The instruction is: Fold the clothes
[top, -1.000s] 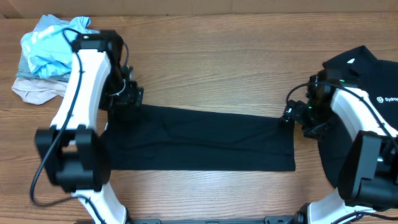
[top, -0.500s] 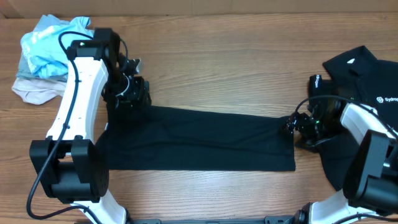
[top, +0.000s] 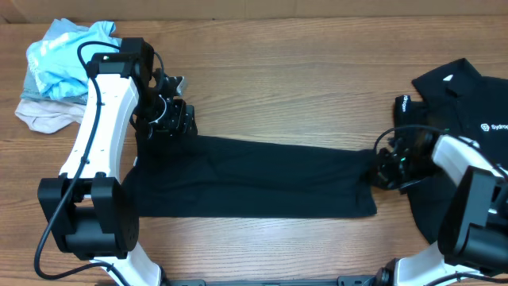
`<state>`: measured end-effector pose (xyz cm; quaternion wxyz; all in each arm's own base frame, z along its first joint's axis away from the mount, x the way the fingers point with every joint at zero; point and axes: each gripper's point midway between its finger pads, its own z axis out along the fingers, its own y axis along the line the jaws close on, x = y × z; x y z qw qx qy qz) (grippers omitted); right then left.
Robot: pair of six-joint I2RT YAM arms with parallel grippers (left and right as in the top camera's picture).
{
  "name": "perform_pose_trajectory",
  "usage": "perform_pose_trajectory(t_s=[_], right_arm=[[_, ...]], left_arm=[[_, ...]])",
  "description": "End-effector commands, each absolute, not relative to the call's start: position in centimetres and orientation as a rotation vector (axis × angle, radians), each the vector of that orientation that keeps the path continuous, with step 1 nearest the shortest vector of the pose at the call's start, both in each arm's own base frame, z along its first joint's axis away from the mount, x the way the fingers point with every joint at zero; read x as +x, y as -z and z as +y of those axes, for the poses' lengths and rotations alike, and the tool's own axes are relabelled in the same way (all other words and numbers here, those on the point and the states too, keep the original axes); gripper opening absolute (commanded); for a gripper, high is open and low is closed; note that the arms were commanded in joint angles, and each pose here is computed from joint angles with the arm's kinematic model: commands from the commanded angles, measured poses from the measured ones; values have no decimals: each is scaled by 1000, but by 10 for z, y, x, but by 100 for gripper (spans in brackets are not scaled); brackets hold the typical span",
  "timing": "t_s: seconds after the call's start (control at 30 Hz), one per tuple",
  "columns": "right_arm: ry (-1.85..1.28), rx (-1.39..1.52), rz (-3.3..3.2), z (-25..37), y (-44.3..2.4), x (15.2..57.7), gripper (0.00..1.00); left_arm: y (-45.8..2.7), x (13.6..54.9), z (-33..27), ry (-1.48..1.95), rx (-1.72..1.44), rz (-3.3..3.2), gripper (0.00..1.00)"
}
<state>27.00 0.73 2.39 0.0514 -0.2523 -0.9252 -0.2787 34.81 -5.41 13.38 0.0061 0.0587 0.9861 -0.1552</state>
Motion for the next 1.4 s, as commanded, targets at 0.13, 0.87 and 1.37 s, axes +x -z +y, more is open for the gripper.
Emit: perform_pose_trajectory(t_s=[0.13,0.87,1.37], right_arm=[[797,-856,-3038,-42,-104,315,4],[568,-218,-3133,173,-116,308,5],[660,-53,-3091,236,-83,308,61]], left_arm=[[-131,348,-53,513,224,3081,72],[-131,349,-53,514,223,3080,75],[-129,349,-47,455,225,3092,79]])
